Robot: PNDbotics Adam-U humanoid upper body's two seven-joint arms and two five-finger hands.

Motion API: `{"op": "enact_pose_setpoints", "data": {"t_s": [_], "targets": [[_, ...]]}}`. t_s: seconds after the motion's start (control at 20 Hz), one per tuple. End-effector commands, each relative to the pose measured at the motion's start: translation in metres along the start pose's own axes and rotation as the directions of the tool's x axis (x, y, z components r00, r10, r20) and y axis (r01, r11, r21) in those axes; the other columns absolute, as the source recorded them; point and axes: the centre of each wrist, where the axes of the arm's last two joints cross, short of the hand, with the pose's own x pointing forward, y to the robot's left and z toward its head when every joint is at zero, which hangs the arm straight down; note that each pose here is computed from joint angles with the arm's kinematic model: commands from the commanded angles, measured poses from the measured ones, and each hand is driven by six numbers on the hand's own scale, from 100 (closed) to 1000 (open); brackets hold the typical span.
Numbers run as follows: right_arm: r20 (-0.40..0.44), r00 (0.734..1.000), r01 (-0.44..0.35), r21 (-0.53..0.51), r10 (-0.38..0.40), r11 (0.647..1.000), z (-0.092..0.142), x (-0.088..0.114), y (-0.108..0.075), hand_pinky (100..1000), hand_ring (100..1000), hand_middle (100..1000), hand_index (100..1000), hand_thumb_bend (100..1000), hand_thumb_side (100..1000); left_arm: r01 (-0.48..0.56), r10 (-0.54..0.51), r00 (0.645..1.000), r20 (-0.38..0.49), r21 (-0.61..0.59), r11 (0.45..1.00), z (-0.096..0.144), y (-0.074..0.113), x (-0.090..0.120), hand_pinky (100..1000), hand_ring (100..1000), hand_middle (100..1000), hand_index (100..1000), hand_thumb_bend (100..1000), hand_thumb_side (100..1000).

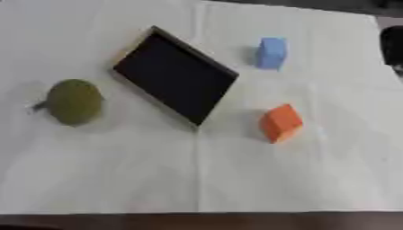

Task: Pick up objects on the table and place them in the box.

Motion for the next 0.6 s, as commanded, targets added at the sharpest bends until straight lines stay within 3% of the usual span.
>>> {"op": "enact_pose_setpoints", "data": {"t_s": [0.05,0.3,0.35,0.4,0.6], "targets": [[-0.024,0.999,-0.026,-0.03,0.026,0.999,0.0036,-0.0001,-0.0075,949,907,656,821,100,430,0.003,-0.003,0.999,0.032,-0.008,1.0,-0.0069,0.0022,0.0055,681,719,756,840,100,601],[-0.047,0.998,-0.032,-0.025,0.031,0.999,0.0078,-0.0008,-0.0075,949,912,667,827,100,420,0.003,-0.003,1.0,0.028,-0.01,1.0,-0.0062,0.002,0.0053,680,719,757,840,100,603],[-0.048,0.998,-0.032,-0.013,0.032,0.999,0.0081,-0.0011,-0.007,949,916,676,832,100,351,0.003,-0.003,1.0,0.028,-0.011,1.0,-0.0061,0.002,0.0053,680,719,757,839,100,604],[-0.054,0.998,-0.038,0.012,0.038,0.999,0.0087,-0.0019,-0.0073,948,918,683,834,100,365,0.003,-0.003,1.0,0.027,-0.012,1.0,-0.0061,0.0019,0.0053,680,719,757,839,100,603],[-0.046,0.996,-0.071,0.121,0.077,0.99,0.0088,-0.0047,-0.0098,946,928,711,847,100,282,0.002,-0.001,1.0,0.026,-0.014,1.0,-0.0061,0.0015,0.0053,680,719,757,839,100,604]]}}
